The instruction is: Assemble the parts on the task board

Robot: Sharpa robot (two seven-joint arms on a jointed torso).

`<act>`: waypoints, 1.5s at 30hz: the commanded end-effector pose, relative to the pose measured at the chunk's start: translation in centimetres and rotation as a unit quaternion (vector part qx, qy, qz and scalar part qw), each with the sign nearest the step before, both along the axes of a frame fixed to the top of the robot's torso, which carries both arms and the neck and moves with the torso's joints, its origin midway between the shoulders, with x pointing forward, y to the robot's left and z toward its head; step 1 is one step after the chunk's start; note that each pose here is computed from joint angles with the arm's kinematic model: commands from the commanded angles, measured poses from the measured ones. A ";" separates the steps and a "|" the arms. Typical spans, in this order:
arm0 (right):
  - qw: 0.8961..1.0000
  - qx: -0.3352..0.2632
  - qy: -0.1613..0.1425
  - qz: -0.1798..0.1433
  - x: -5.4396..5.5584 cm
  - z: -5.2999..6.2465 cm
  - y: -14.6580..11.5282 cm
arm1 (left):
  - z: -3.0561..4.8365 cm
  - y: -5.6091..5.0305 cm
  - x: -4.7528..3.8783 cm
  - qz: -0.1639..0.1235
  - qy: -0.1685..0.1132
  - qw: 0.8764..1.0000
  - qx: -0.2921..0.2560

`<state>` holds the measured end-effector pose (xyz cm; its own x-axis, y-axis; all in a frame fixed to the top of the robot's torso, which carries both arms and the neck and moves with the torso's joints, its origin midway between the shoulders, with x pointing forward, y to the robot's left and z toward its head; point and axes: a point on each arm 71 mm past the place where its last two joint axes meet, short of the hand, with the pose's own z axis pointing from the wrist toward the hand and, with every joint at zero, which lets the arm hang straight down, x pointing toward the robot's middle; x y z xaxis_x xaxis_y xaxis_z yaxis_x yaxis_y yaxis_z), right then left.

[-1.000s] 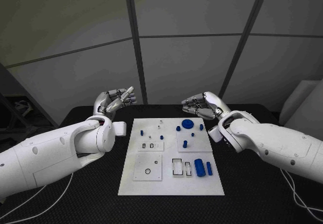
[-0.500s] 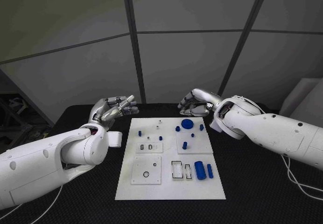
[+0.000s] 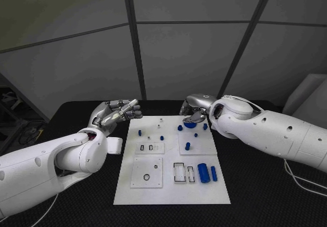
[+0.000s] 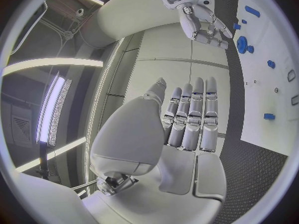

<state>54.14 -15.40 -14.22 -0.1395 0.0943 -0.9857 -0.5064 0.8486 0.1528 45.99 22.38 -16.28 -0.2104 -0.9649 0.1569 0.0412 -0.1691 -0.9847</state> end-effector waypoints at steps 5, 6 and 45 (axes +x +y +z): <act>0.999 -0.052 -0.001 -0.007 0.3 -0.4 0.6 | 0.26 -0.7 -0.09 -0.023 -0.005 1.000 -0.002; 0.999 -0.052 -0.002 -0.006 0.3 -0.5 0.7 | 0.26 -0.7 -0.09 -0.024 -0.005 1.000 -0.003; 0.996 -0.084 0.031 0.008 0.6 -2.4 2.0 | 0.13 -0.8 0.01 -0.031 0.000 1.000 -0.004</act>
<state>54.72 -13.41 -16.53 -0.1891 -0.0538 -0.9805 -0.5080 0.8599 0.0508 45.99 21.74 -16.32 -0.2511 -0.9537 0.1658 0.0230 -0.1771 -0.9839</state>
